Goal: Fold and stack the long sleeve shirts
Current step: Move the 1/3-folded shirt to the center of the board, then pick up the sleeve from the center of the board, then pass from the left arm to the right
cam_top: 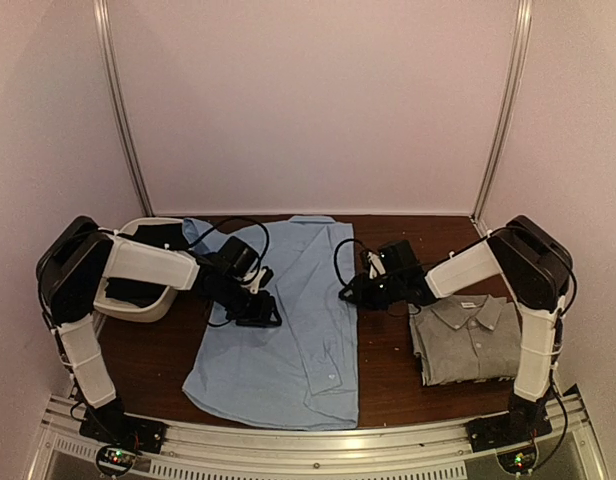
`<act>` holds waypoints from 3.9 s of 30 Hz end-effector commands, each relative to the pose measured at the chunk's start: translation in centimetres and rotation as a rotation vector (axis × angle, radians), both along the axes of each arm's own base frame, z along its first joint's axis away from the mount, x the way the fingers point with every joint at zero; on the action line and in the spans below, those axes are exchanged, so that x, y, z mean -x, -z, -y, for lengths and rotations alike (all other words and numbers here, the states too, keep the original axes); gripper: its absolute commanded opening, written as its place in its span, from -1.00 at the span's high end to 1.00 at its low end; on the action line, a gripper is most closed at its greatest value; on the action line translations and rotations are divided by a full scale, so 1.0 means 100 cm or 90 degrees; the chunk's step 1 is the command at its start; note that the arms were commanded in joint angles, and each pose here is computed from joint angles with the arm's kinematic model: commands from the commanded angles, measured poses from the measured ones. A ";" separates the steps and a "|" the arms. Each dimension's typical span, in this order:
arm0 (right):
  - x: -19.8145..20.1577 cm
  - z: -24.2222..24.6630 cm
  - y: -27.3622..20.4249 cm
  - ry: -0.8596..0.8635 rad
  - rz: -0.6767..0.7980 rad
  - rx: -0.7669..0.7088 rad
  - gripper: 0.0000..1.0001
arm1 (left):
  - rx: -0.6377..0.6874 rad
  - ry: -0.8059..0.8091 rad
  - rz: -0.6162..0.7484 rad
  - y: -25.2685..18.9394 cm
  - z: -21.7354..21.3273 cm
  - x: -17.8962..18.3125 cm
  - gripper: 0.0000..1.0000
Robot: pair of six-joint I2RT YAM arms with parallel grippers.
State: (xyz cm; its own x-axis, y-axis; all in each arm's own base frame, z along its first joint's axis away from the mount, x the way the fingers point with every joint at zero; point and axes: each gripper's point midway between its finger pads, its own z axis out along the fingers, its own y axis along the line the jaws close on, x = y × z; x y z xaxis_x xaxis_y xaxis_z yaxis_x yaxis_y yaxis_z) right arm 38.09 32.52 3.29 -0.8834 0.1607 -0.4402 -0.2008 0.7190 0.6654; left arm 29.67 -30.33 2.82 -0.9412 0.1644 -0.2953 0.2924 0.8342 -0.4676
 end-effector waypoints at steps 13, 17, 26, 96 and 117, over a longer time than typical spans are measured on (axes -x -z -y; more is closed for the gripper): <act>-0.008 0.045 -0.022 0.011 0.030 0.091 0.31 | 0.011 -0.010 0.007 -0.012 0.046 0.000 0.04; -0.009 0.041 -0.046 0.013 0.059 0.088 0.27 | 0.003 -0.025 0.039 -0.038 0.041 -0.008 0.03; -0.013 0.006 -0.073 -0.027 0.100 0.051 0.20 | -0.052 -0.141 0.137 -0.087 -0.023 -0.067 0.02; 0.022 -0.065 -0.153 -0.098 0.193 -0.164 -0.51 | 0.372 -0.119 0.159 -0.188 0.003 -0.131 1.00; 0.006 -0.032 -0.190 -0.052 0.315 -0.204 -0.89 | 0.547 0.100 0.160 -0.278 0.076 -0.071 1.00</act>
State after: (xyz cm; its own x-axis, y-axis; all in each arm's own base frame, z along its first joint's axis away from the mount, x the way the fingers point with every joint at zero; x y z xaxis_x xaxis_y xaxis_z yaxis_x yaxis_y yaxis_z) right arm 37.30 37.19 18.34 -0.6771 0.2239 -0.7010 -0.5148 0.5366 0.6686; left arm 38.98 -35.94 24.47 -0.8792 -0.1346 -0.4570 0.3907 0.3452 -0.8533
